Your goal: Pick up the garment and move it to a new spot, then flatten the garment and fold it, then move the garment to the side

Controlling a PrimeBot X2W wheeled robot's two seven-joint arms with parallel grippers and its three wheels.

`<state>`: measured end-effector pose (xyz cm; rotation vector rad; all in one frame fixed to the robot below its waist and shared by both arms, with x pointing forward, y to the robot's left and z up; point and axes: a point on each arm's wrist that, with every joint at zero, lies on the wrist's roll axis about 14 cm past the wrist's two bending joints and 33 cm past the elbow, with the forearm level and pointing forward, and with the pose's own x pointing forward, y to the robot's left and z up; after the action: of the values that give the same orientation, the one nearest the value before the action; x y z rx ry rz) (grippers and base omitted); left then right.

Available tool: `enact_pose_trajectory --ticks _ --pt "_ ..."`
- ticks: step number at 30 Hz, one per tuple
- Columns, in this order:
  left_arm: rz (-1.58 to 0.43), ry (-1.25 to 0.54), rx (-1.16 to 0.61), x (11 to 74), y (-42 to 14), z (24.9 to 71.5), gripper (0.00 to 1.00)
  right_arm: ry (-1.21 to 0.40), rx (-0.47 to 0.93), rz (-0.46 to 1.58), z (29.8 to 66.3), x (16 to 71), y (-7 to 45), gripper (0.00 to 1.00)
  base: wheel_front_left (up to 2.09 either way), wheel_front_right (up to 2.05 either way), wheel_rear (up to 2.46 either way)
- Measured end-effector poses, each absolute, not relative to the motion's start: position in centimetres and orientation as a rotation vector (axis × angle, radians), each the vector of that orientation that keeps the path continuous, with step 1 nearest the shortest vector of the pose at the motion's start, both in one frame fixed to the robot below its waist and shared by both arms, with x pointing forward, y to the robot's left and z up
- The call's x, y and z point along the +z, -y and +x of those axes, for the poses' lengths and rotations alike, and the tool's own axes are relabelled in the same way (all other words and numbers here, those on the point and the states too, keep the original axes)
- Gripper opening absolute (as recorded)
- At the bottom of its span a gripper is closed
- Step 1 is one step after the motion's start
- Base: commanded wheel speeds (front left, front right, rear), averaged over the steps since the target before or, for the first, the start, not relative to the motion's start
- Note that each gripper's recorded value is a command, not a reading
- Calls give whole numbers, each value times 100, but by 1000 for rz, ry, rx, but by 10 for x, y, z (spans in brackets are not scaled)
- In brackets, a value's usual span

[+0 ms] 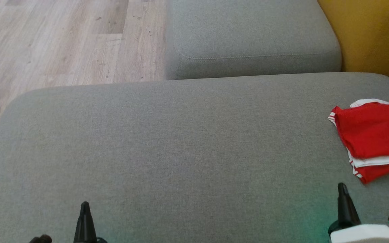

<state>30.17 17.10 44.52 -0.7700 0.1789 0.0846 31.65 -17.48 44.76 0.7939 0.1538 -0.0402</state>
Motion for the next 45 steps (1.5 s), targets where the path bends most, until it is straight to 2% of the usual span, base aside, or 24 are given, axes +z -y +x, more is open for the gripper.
enact_pose_trajectory --ticks 45 --pt "-1294 -158 89 459 -181 347 0 -100 -101 1312 354 464 194 0 0 0 0"
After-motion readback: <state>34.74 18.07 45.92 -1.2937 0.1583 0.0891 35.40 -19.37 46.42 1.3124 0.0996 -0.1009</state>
